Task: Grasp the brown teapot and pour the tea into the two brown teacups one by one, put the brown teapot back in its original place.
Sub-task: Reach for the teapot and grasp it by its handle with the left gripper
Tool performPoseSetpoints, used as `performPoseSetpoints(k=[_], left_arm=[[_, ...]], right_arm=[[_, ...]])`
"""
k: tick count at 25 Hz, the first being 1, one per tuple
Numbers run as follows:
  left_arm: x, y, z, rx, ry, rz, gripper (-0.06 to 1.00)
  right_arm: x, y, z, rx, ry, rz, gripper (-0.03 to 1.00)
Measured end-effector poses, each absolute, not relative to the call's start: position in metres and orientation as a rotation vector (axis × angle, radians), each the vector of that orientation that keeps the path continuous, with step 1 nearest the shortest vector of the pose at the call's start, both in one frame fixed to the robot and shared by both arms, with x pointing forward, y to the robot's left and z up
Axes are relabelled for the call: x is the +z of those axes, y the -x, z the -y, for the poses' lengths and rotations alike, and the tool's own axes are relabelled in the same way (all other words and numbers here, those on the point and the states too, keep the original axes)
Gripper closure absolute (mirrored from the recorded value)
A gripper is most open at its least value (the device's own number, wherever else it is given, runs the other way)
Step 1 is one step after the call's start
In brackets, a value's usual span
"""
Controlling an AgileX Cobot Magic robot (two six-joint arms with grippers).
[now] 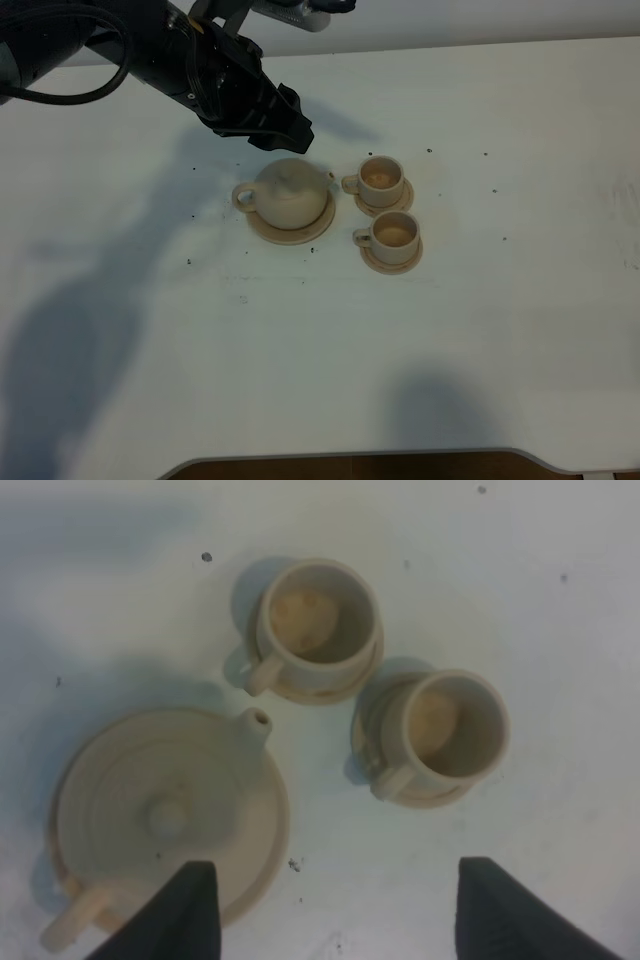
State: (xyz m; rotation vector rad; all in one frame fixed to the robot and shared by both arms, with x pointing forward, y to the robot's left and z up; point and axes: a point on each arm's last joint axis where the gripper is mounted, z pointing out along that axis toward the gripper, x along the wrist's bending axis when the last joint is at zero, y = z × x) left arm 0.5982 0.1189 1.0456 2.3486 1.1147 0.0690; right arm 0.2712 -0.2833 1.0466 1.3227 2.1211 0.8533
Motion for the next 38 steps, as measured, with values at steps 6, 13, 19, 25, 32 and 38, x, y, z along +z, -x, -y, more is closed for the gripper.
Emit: performPoseSetpoints(k=[6, 13, 19, 25, 32, 38], left_arm=[[1.045, -0.599, -0.120, 0.085, -2.361, -1.111, 0.43], [1.045, -0.600, -0.120, 0.095, -2.356, -1.113, 0.43], [1.024, -0.607, -0.117, 0.058, -2.382, -1.146, 0.43], [1.005, -0.620, -0.113, 0.015, -2.450, -1.151, 0.43], [1.024, -0.635, -0.113, -0.051, -2.667, -1.083, 0.43], [1.026, -0.639, -0.107, 0.014, -2.756, -0.956, 0.43]], right_arm=[[1.047, -0.270, 0.284, 0.854, -1.335, -2.099, 0.52], [1.049, -0.255, 0.291, 0.837, -1.439, -1.840, 0.52], [1.050, -0.234, 0.291, 0.894, -1.377, -1.697, 0.52], [1.050, -0.233, 0.291, 0.896, -1.375, -1.694, 0.53], [1.050, -0.233, 0.291, 0.897, -1.375, -1.695, 0.53], [1.050, -0.233, 0.291, 0.897, -1.375, -1.695, 0.53]])
